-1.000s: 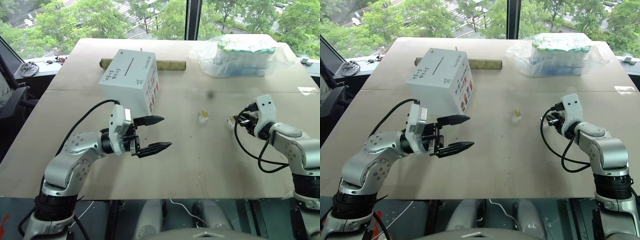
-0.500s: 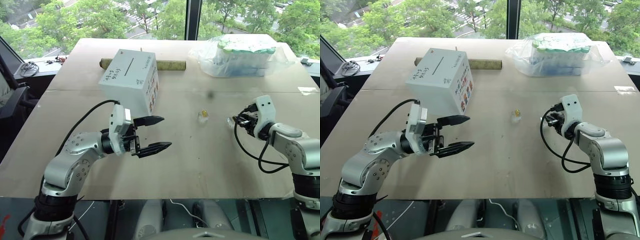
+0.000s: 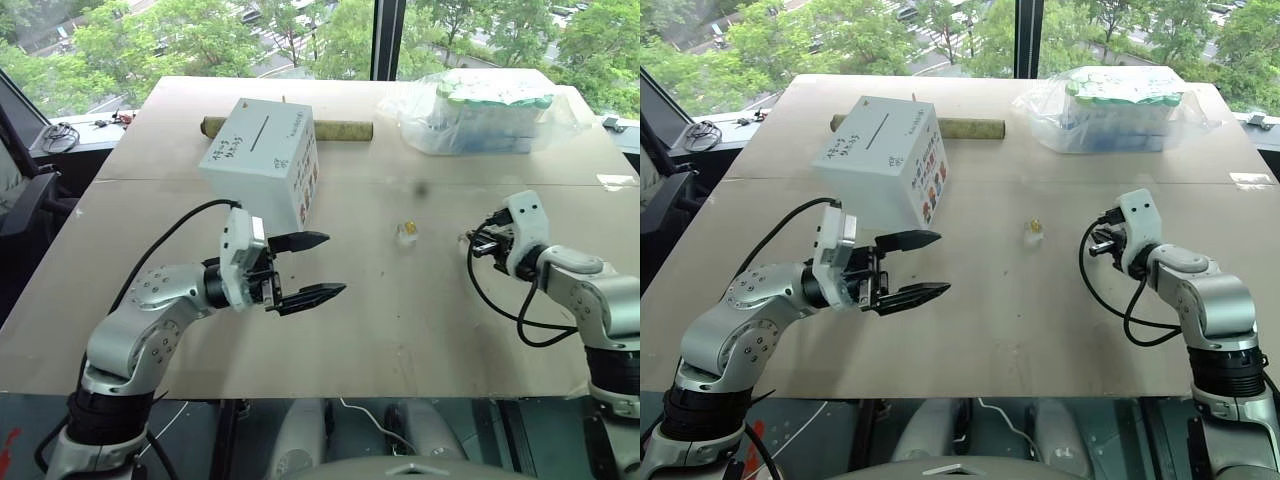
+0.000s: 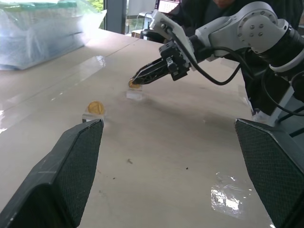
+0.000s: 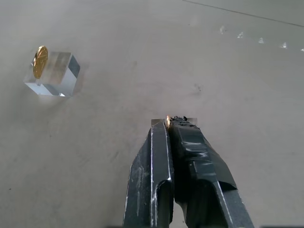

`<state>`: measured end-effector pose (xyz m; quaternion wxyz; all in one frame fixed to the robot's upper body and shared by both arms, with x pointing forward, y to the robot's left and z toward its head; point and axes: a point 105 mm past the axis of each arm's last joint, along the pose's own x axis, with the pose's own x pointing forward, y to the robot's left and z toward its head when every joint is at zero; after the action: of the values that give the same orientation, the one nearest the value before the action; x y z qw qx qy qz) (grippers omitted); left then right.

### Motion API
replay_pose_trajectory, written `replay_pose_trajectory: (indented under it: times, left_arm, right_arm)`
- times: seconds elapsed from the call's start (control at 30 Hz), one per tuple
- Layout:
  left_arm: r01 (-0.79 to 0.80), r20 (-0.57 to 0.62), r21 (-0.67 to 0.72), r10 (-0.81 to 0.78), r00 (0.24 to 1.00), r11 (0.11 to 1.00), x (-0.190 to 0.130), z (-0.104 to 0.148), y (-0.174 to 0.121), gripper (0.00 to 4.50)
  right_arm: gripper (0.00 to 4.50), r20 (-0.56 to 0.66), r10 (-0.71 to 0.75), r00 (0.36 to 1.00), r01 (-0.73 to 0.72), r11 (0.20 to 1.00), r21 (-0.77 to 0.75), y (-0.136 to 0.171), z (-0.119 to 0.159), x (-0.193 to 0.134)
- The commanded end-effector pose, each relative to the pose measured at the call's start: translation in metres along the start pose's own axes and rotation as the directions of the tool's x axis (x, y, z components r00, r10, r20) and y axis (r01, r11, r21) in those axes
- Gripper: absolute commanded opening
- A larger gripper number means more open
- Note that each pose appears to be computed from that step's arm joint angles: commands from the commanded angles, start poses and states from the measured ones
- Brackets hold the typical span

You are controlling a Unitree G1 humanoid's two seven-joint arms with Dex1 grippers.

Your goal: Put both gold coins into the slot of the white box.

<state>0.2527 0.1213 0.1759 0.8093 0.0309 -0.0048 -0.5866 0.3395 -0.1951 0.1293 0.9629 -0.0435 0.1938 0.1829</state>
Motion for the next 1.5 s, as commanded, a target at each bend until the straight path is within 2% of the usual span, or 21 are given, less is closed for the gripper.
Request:
replay_pose_trajectory:
  times: [0.03, 0.2, 0.27, 0.37, 0.5, 0.57, 0.7, 0.8, 0.9, 1.0, 1.03, 1.07, 1.13, 1.17, 1.5]
  left_arm:
    - [0.012, 0.040, 0.030, -0.013, 0.999, 0.999, 0.003, 0.014, -0.003, 4.50]
    - [0.002, 0.069, -0.009, -0.001, 0.998, 1.000, 0.007, 0.019, 0.001, 4.50]
    - [-0.002, 0.097, -0.044, 0.006, 0.995, 0.999, 0.010, 0.025, 0.004, 4.50]
    - [0.014, 0.174, -0.163, 0.014, 0.985, 0.987, 0.016, 0.041, 0.010, 4.50]
    - [0.118, 0.271, -0.330, -0.025, 0.962, 0.936, 0.022, 0.060, 0.011, 4.50]
    - [0.152, 0.315, -0.381, -0.027, 0.949, 0.912, 0.024, 0.070, 0.014, 4.50]
    - [0.216, 0.402, -0.467, -0.011, 0.915, 0.858, 0.027, 0.091, 0.020, 4.50]
    - [0.237, 0.427, -0.503, 0.001, 0.904, 0.831, 0.029, 0.099, 0.023, 4.50]
    - [0.269, 0.396, -0.498, -0.060, 0.916, 0.825, 0.033, 0.095, 0.012, 3.64]
    - [0.287, 0.390, -0.499, -0.084, 0.917, 0.818, 0.033, 0.094, 0.008, 2.26]
    - [0.292, 0.388, -0.498, -0.092, 0.917, 0.816, 0.034, 0.094, 0.006, 2.02]
    - [0.296, 0.386, -0.498, -0.097, 0.917, 0.815, 0.034, 0.094, 0.006, 1.39]
    - [0.304, 0.380, -0.496, -0.112, 0.918, 0.813, 0.035, 0.093, 0.004, 0.72]
    - [0.310, 0.376, -0.495, -0.122, 0.919, 0.812, 0.035, 0.093, 0.003, 0.24]
    - [0.337, 0.382, -0.496, -0.148, 0.912, 0.800, 0.032, 0.096, 0.003, 0.24]
  right_arm:
    - [0.07, 0.102, 0.002, 0.995, -0.003, 1.000, 0.005, -0.003, 0.030, -0.015]
    - [0.07, 0.148, 0.045, 0.988, -0.056, 0.996, 0.070, 0.004, 0.039, -0.023]
    - [0.07, 0.210, 0.112, 0.971, -0.140, 0.983, 0.121, 0.014, 0.050, -0.030]
    - [0.07, 0.357, 0.331, 0.874, -0.397, 0.909, 0.128, 0.054, 0.080, -0.050]
    - [0.07, 0.465, 0.526, 0.712, -0.613, 0.788, 0.048, 0.107, 0.109, -0.070]
    - [0.07, 0.477, 0.594, 0.647, -0.677, 0.736, 0.003, 0.128, 0.117, -0.078]
    - [0.07, 0.503, 0.660, 0.558, -0.744, 0.666, -0.048, 0.155, 0.132, -0.092]
    - [0.07, 0.496, 0.679, 0.541, -0.759, 0.648, -0.059, 0.162, 0.135, -0.096]
    - [0.00, 0.489, 0.687, 0.537, -0.766, 0.640, -0.058, 0.165, 0.136, -0.099]
    - [0.00, 0.484, 0.689, 0.539, -0.769, 0.637, -0.052, 0.166, 0.137, -0.101]
    - [0.00, 0.482, 0.690, 0.540, -0.769, 0.637, -0.051, 0.166, 0.137, -0.101]
    - [0.00, 0.480, 0.691, 0.541, -0.770, 0.637, -0.049, 0.166, 0.137, -0.101]
    - [0.00, 0.474, 0.695, 0.541, -0.772, 0.634, -0.049, 0.167, 0.138, -0.102]
    - [0.00, 0.472, 0.696, 0.541, -0.773, 0.633, -0.048, 0.167, 0.138, -0.103]
    - [0.00, 0.454, 0.704, 0.546, -0.776, 0.629, -0.043, 0.168, 0.137, -0.105]
